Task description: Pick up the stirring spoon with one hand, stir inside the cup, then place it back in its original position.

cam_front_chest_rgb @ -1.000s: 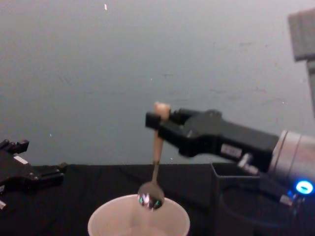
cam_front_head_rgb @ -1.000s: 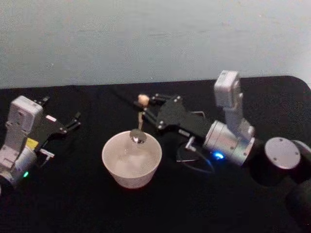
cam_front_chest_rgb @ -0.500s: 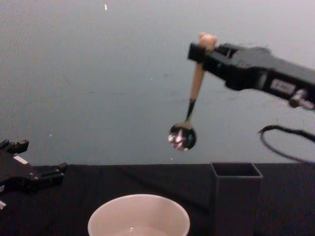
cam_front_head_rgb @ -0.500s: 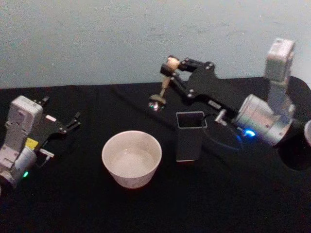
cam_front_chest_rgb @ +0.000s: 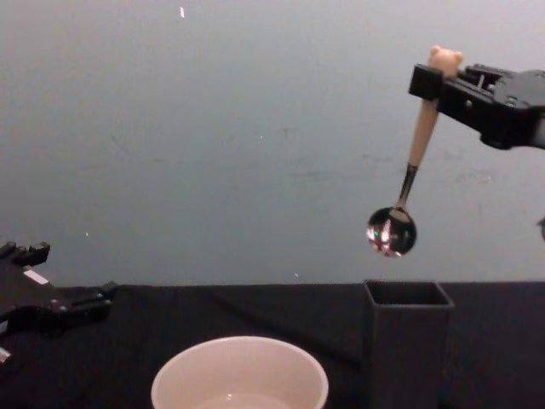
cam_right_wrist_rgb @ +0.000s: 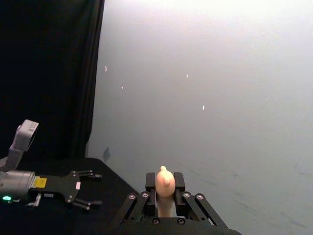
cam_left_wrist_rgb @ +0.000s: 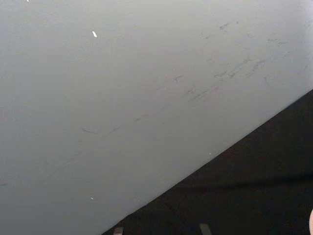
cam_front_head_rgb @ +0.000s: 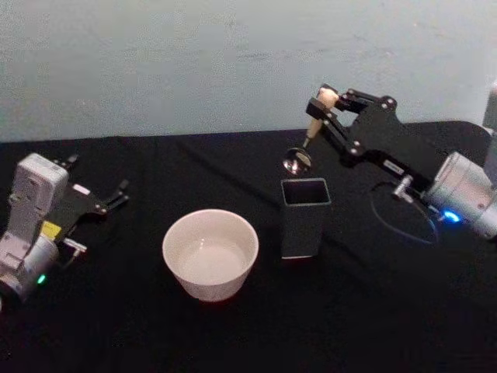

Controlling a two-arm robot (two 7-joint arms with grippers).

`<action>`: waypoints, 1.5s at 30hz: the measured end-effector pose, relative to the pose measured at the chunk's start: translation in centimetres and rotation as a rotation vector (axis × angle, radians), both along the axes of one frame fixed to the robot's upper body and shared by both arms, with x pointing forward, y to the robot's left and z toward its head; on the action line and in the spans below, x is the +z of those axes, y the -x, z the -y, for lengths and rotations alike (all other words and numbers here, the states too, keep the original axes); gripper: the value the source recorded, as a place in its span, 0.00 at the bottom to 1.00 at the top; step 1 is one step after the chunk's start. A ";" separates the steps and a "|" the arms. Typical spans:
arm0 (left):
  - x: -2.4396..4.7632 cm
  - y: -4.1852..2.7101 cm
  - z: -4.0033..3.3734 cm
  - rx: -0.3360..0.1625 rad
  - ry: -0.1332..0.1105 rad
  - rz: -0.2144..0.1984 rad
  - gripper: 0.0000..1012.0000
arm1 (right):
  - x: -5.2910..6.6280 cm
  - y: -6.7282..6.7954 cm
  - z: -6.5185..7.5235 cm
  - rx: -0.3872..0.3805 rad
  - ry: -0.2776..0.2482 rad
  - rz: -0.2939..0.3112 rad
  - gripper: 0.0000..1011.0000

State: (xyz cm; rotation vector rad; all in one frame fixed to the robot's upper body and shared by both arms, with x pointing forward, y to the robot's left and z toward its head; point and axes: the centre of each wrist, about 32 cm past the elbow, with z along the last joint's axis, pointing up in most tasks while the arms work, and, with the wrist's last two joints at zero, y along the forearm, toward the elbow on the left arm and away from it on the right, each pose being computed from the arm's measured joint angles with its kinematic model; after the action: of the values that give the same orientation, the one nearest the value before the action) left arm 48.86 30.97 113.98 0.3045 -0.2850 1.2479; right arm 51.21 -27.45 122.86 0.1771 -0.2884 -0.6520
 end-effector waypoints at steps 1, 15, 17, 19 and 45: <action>0.00 0.00 0.00 0.000 0.000 0.000 0.99 | -0.1 0.2 0.2 -0.001 0.000 -0.004 0.21; 0.00 0.00 0.00 0.000 0.000 0.000 0.99 | -0.5 1.6 1.1 -0.011 -0.001 -0.057 0.21; 0.00 0.00 0.00 0.000 0.000 0.000 0.99 | -0.5 1.7 1.3 -0.012 -0.004 -0.066 0.21; 0.00 0.00 0.00 0.000 0.000 0.000 0.99 | -0.6 1.8 1.3 -0.012 -0.005 -0.072 0.21; 0.00 0.00 0.00 0.000 0.000 0.000 0.99 | -2.8 0.8 0.7 -0.031 0.036 -0.130 0.21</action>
State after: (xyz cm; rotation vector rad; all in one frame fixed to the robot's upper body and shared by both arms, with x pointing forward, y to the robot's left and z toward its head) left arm 48.86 30.97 113.98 0.3044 -0.2850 1.2479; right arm 50.42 -28.14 120.03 0.0954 -0.1784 -0.6854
